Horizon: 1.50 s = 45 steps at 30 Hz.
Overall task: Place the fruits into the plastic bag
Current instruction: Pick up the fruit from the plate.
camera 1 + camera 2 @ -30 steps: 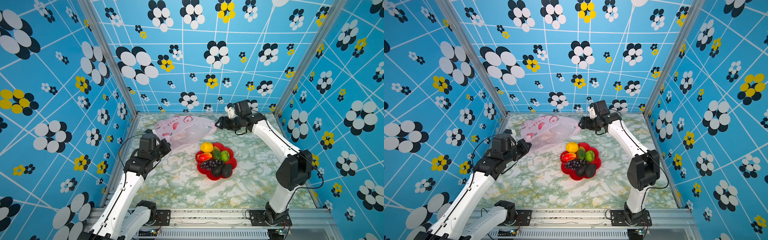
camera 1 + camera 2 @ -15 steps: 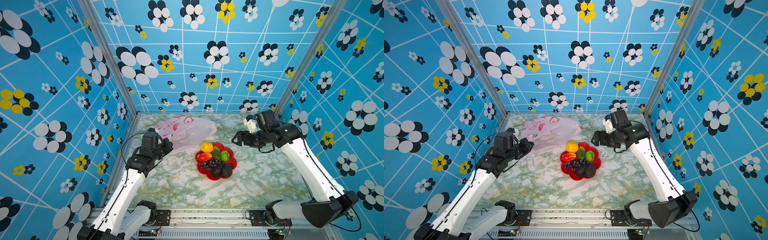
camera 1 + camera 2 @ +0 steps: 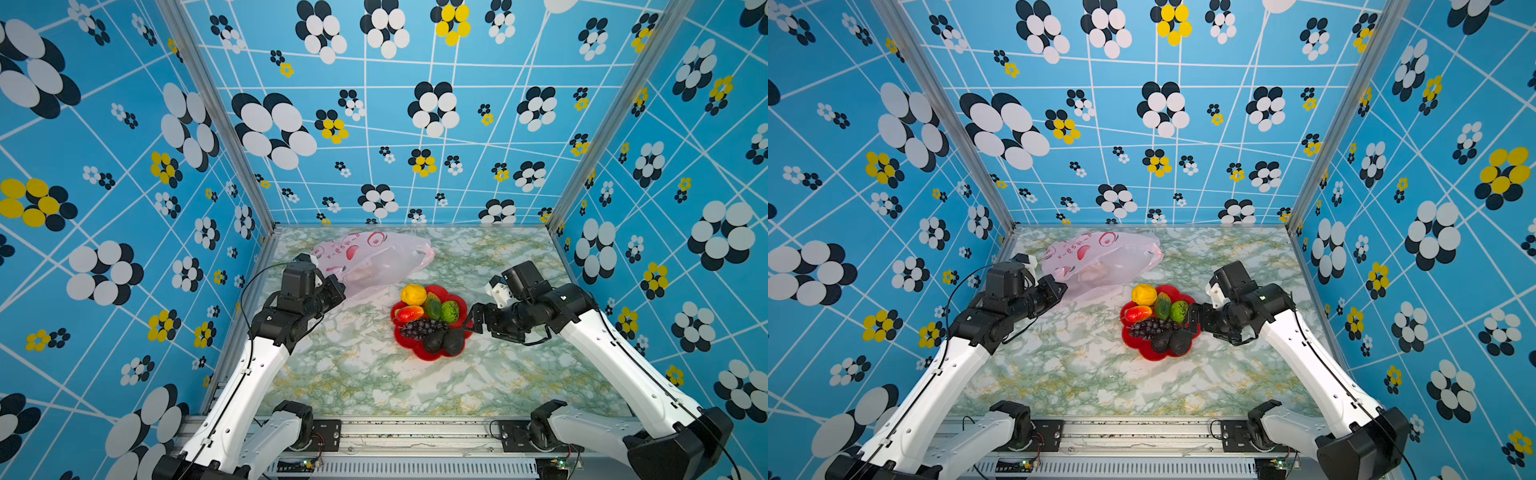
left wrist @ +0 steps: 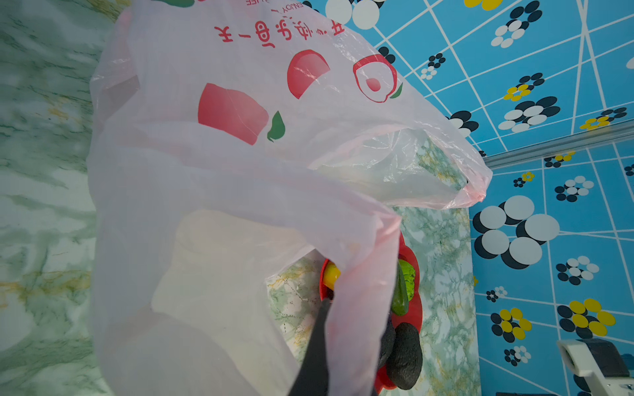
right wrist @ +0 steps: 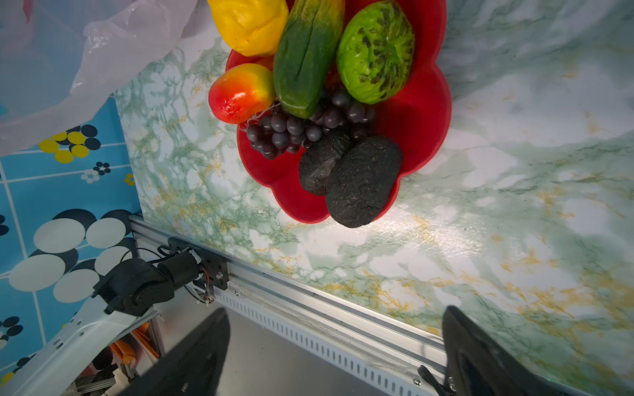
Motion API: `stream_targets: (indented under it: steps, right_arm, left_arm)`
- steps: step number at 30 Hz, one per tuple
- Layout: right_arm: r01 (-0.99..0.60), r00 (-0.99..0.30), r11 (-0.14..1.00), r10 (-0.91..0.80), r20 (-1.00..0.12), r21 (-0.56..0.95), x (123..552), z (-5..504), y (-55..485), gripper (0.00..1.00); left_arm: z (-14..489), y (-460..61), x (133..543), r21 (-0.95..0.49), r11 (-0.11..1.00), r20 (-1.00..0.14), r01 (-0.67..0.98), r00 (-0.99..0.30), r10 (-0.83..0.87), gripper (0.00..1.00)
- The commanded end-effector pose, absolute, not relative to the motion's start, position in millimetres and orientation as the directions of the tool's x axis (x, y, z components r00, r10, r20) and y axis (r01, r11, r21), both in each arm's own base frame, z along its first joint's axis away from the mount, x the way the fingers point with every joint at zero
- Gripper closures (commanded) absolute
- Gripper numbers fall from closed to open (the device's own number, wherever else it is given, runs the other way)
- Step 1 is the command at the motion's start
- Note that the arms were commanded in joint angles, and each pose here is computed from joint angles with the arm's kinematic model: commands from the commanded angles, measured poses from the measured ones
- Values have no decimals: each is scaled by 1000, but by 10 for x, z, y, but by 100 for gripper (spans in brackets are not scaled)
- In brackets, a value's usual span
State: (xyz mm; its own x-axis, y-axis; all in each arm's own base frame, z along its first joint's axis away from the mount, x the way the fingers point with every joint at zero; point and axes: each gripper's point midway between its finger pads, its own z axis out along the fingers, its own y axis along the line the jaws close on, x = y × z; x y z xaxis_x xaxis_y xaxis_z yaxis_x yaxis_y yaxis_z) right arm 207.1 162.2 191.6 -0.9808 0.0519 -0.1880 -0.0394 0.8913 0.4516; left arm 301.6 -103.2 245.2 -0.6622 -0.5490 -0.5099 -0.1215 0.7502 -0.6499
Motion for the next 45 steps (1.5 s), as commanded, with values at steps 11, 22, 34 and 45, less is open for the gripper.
stream_targets:
  steps: [11, 22, 34, 45]
  right_arm:
    - [-13, -988, 910, 51, -143, 415, 2419, 1598, 1827, 5]
    - [-26, -993, 899, 28, -118, 437, 2622, 1486, 2133, 18]
    - [-6, -997, 892, 32, -77, 452, 2850, 1318, 2404, 25]
    - [12, -999, 904, 28, -31, 427, 3000, 1159, 2508, 25]
  left_arm:
    - [2502, -1001, 2796, -655, 748, -518, -109, -657, -549, 97]
    - [2501, -1003, 2760, -648, 756, -522, -98, -665, -534, 96]
    - [2523, -1037, 2775, -662, 744, -515, -88, -667, -538, 96]
    - [2501, -1013, 2741, -648, 756, -522, -90, -671, -527, 96]
